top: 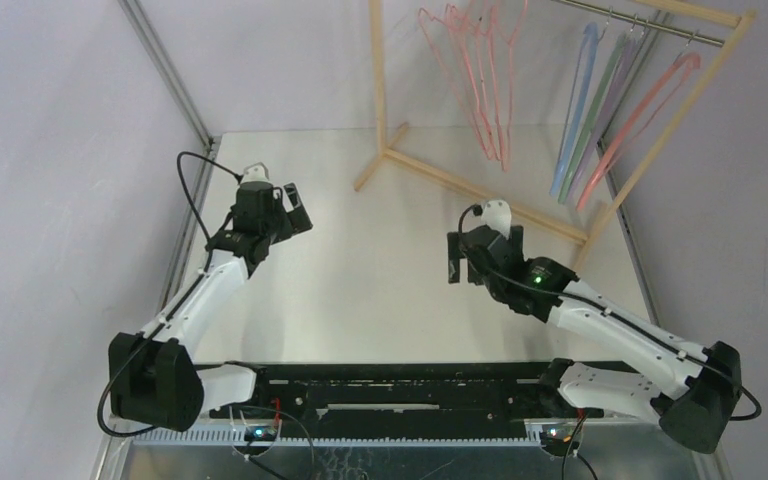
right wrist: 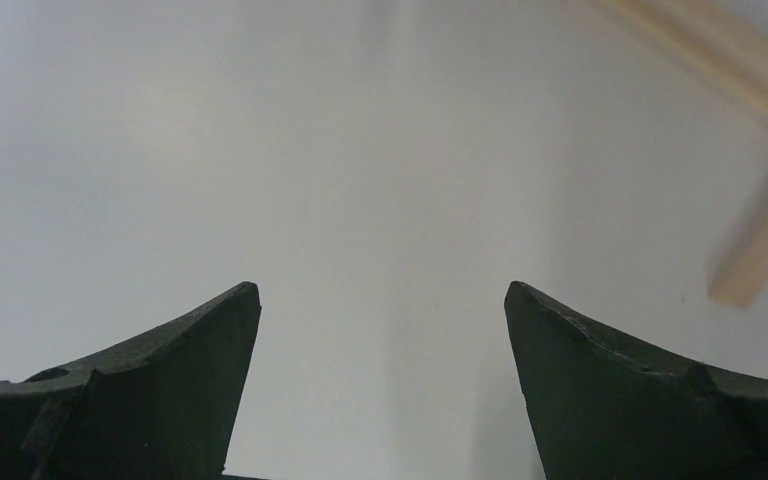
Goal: Organize the hangers
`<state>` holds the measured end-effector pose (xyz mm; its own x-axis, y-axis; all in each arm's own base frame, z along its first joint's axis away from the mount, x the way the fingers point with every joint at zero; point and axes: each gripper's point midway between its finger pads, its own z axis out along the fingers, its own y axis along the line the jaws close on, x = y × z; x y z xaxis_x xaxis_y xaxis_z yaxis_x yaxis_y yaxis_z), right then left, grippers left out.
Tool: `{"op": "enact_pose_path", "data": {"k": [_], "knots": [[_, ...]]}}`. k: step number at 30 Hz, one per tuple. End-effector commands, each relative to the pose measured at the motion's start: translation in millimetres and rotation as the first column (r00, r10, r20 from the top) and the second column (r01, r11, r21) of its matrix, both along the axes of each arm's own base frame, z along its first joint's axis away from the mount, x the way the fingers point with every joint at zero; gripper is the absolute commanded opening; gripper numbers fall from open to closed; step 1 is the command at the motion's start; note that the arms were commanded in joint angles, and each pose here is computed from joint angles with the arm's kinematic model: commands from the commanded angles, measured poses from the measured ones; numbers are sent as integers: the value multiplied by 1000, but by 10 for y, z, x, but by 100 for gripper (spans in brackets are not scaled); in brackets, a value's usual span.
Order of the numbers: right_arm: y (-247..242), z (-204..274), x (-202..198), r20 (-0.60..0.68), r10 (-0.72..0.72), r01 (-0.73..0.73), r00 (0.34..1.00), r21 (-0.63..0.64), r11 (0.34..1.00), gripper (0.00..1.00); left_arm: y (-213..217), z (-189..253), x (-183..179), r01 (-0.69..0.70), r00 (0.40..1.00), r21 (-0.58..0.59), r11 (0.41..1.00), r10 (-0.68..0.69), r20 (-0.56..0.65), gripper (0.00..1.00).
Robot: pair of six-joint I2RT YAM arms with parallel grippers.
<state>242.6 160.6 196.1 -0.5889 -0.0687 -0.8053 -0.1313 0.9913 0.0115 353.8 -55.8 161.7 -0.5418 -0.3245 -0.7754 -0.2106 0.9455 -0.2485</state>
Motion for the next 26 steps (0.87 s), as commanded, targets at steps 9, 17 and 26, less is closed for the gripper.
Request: {"op": "enact_pose_path", "data": {"k": [9,17,26], "knots": [[-700,-694,324,-62,-280,285,958,101,953,100,129,-65,87,-24,1000,70,997,23,11,100],[-803,-654,450,-38,-296,298,955,109,948,100,116,-101,65,-7,1000,62,998,7,11,100],[-894,-703,433,-55,-336,340,940,77,937,100,129,-108,81,-10,1000,60,998,9,14,100]]}}
